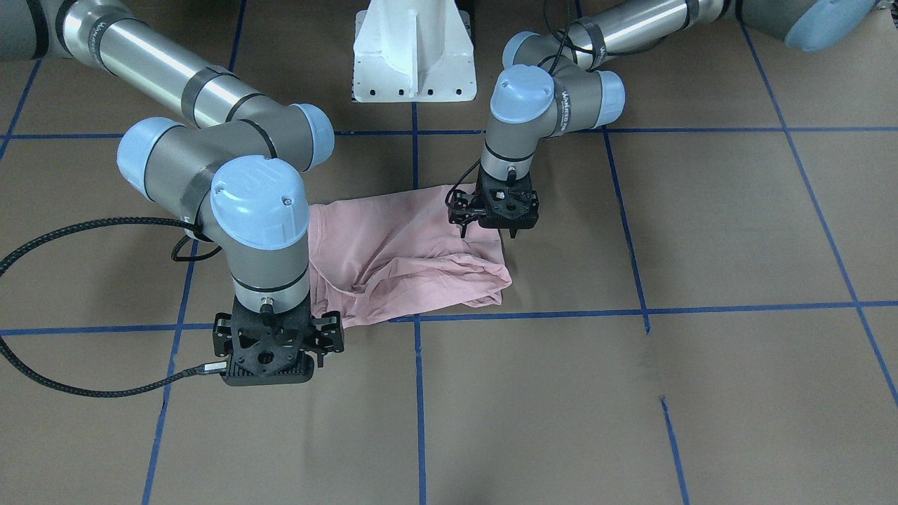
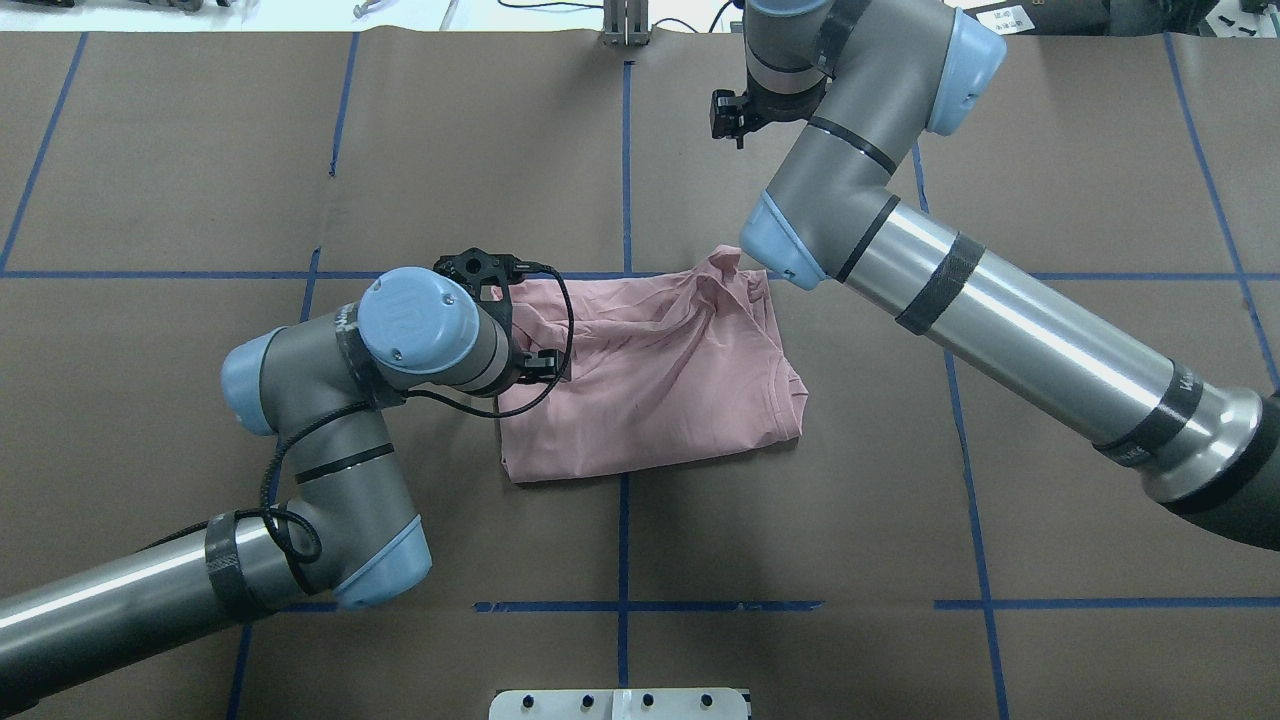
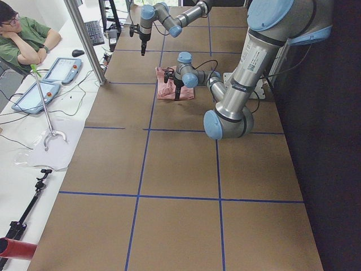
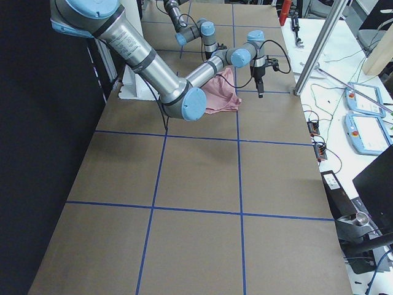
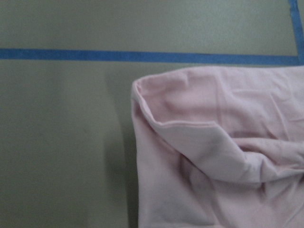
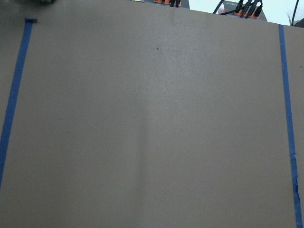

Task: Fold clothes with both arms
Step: 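Press the folded edge with the left gripper, then lift it away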

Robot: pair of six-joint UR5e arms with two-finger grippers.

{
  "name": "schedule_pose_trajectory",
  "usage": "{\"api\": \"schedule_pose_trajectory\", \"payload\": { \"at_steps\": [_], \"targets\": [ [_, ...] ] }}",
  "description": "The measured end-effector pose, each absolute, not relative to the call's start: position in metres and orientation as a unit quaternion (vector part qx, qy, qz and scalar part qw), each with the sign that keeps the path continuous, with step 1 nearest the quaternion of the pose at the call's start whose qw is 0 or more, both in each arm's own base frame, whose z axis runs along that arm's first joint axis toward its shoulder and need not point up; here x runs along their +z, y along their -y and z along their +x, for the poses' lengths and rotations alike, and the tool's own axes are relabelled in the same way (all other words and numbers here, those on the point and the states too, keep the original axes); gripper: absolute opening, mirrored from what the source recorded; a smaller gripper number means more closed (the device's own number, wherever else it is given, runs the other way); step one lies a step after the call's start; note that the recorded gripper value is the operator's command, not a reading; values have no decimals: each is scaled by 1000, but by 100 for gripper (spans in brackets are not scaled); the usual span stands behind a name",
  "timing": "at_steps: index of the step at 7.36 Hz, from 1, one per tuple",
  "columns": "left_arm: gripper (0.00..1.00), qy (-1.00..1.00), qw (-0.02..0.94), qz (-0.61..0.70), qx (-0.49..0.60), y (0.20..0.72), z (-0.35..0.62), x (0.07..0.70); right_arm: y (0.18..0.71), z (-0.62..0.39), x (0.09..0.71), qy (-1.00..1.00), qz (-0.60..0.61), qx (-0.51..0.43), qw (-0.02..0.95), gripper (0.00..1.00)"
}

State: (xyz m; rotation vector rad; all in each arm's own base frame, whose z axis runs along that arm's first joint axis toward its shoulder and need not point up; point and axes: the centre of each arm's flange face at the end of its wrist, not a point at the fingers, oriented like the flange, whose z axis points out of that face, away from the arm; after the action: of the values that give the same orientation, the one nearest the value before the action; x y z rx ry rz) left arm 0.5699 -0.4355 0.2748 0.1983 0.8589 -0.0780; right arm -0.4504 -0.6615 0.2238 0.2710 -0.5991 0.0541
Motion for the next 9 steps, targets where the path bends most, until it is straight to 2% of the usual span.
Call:
{"api": "schedule_pose_trajectory", "payload": {
  "at_steps": [3,7,9],
  "targets": [
    [100,-394,911,112,-47,479,556,289,658,-450,228,295,132,28,946,100],
    [100,-343,925,162,-24,601,473,322,637,-470,222,318,136,32,938,100],
    [100,-358,917,172,36,638,405,321,585,-510,191,357,123,56,924,43]
  ]
}}
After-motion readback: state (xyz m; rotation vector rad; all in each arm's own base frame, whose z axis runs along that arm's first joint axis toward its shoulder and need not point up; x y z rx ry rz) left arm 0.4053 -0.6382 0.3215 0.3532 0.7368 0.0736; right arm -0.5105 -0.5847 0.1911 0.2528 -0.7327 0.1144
